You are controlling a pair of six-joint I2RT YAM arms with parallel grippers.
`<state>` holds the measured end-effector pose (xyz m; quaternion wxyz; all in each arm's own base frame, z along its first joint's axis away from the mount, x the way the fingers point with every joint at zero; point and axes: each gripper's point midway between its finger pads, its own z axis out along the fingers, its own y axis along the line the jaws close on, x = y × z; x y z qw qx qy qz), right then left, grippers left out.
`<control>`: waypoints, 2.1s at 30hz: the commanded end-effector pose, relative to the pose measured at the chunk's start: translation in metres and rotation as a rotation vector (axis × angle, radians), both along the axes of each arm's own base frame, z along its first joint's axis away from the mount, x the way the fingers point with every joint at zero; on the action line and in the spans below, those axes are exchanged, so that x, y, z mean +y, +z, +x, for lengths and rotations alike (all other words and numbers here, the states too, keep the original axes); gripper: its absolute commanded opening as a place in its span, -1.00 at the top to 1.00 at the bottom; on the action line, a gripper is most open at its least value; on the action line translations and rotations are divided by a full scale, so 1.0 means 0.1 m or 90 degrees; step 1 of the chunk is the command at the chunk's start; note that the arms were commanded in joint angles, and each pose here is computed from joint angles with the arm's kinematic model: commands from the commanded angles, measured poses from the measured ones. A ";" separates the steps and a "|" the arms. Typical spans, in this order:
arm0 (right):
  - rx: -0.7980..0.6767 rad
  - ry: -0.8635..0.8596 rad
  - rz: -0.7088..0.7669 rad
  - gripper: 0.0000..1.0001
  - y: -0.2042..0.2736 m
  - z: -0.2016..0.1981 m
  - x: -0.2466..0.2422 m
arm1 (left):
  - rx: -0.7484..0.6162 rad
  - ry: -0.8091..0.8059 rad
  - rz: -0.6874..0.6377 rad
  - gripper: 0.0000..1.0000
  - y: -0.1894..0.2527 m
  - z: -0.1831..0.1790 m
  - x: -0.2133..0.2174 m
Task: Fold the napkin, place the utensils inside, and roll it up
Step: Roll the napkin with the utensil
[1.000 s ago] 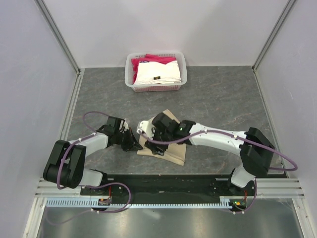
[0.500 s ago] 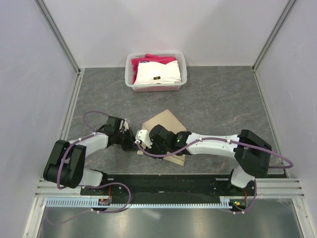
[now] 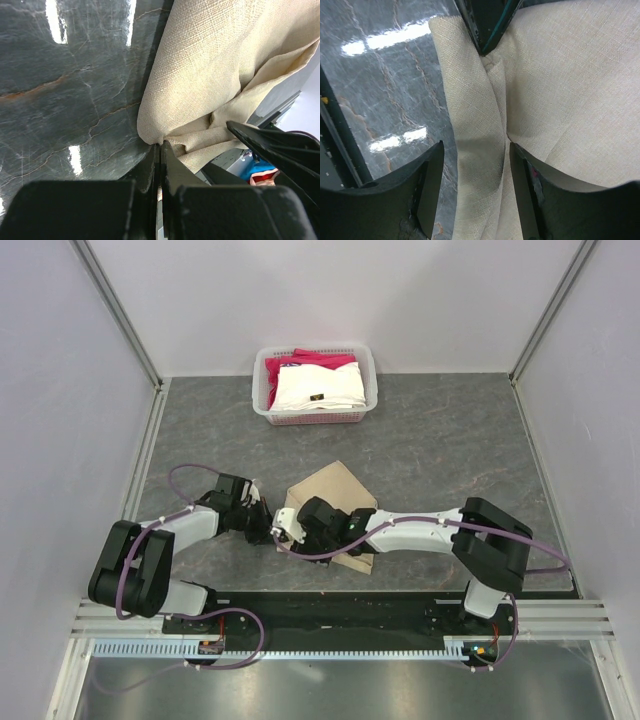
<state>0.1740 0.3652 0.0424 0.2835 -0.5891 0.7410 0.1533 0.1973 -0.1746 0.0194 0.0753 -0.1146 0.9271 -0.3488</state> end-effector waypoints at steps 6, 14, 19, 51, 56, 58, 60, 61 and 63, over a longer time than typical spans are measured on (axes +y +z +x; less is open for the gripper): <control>-0.015 -0.003 -0.016 -0.15 -0.16 0.12 0.01 | -0.012 -0.024 0.018 0.96 -0.02 0.02 0.04; 0.129 0.008 -0.053 0.42 -0.42 -0.03 -0.15 | -0.066 -0.013 0.019 0.47 0.12 0.17 0.04; 0.229 -0.006 -0.053 0.50 -0.45 -0.10 -0.26 | -0.121 0.049 0.083 -0.25 0.25 0.33 0.25; 0.553 -0.055 -0.038 0.57 -0.62 -0.05 -0.12 | -0.131 0.029 -0.019 0.52 0.15 0.08 0.06; 0.551 -0.058 -0.027 0.46 -0.58 0.01 -0.11 | -0.067 0.044 0.039 0.96 -0.01 0.02 0.17; 0.542 -0.057 -0.016 0.34 -0.51 0.05 -0.09 | -0.056 0.045 0.062 0.96 -0.06 0.02 0.22; 0.532 -0.057 -0.006 0.21 -0.45 0.09 -0.07 | -0.051 0.041 0.074 0.96 -0.06 0.02 0.24; 0.522 -0.053 0.005 0.08 -0.36 0.13 -0.04 | -0.048 0.040 0.076 0.96 -0.07 0.03 0.24; 0.503 -0.060 0.016 -0.06 -0.27 0.20 -0.02 | -0.041 0.036 0.083 0.96 -0.09 0.02 0.25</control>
